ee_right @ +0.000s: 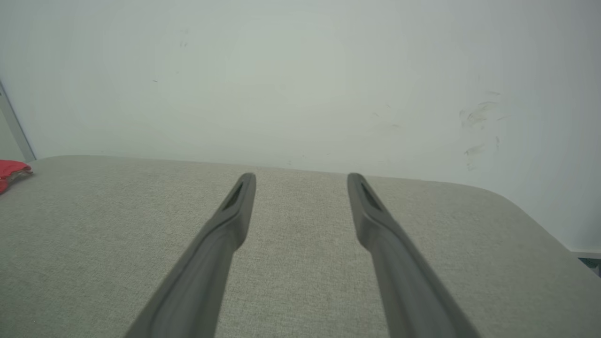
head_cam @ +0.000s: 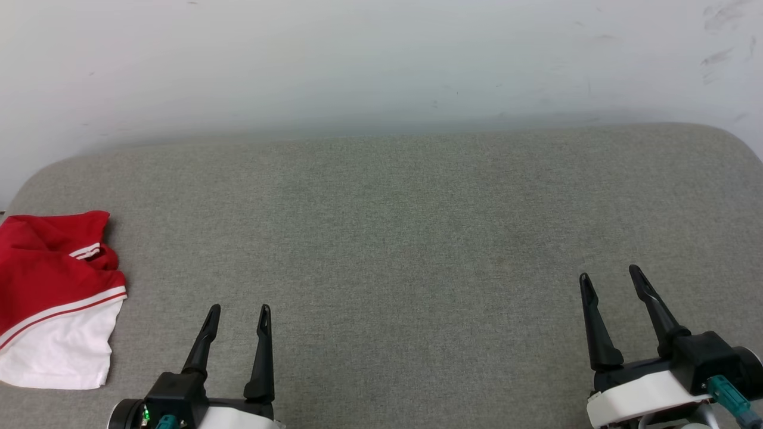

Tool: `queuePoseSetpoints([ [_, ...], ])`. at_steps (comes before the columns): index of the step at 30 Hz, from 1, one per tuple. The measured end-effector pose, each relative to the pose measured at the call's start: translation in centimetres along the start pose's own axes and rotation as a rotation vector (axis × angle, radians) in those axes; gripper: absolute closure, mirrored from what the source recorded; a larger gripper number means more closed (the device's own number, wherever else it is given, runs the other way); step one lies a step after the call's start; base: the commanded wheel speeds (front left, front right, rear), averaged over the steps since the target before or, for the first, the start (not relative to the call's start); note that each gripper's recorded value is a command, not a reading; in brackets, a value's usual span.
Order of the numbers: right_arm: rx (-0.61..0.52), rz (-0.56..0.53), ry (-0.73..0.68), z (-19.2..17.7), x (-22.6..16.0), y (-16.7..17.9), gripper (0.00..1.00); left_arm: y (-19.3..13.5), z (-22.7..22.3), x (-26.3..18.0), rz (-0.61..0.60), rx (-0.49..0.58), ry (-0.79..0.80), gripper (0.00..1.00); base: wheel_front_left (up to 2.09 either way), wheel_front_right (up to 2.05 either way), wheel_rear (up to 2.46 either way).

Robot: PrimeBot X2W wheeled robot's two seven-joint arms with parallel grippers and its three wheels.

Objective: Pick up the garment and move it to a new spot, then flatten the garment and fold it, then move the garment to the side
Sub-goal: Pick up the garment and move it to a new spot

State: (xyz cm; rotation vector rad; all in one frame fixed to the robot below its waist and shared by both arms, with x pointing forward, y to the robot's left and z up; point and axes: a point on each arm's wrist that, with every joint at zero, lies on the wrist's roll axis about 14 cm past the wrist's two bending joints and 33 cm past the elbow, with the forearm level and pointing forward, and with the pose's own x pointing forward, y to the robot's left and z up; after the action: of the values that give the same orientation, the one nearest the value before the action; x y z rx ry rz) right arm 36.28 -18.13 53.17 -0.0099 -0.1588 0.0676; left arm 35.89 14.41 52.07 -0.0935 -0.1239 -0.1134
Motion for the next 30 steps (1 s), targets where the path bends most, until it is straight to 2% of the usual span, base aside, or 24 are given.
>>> queuePoseSetpoints([
  [7, 0.010, 0.013, -0.001, 0.0, 0.2, 0.5, 0.00, 0.2, 0.2, -0.1, 0.010, -0.005, -0.008, 0.00, 0.00, 0.00, 0.00],
  [14, 0.049, 0.063, 0.007, -0.4, 0.6, 2.3, 0.00, 1.8, 0.7, -1.0, 0.069, -0.005, -0.020, 0.00, 0.00, 0.00, 0.00],
  [30, 0.114, 0.305, 0.024, -0.9, 1.7, 10.5, 0.00, 7.9, 1.7, -6.9, 0.287, 0.049, -0.029, 0.00, 0.00, 0.00, 0.00],
])
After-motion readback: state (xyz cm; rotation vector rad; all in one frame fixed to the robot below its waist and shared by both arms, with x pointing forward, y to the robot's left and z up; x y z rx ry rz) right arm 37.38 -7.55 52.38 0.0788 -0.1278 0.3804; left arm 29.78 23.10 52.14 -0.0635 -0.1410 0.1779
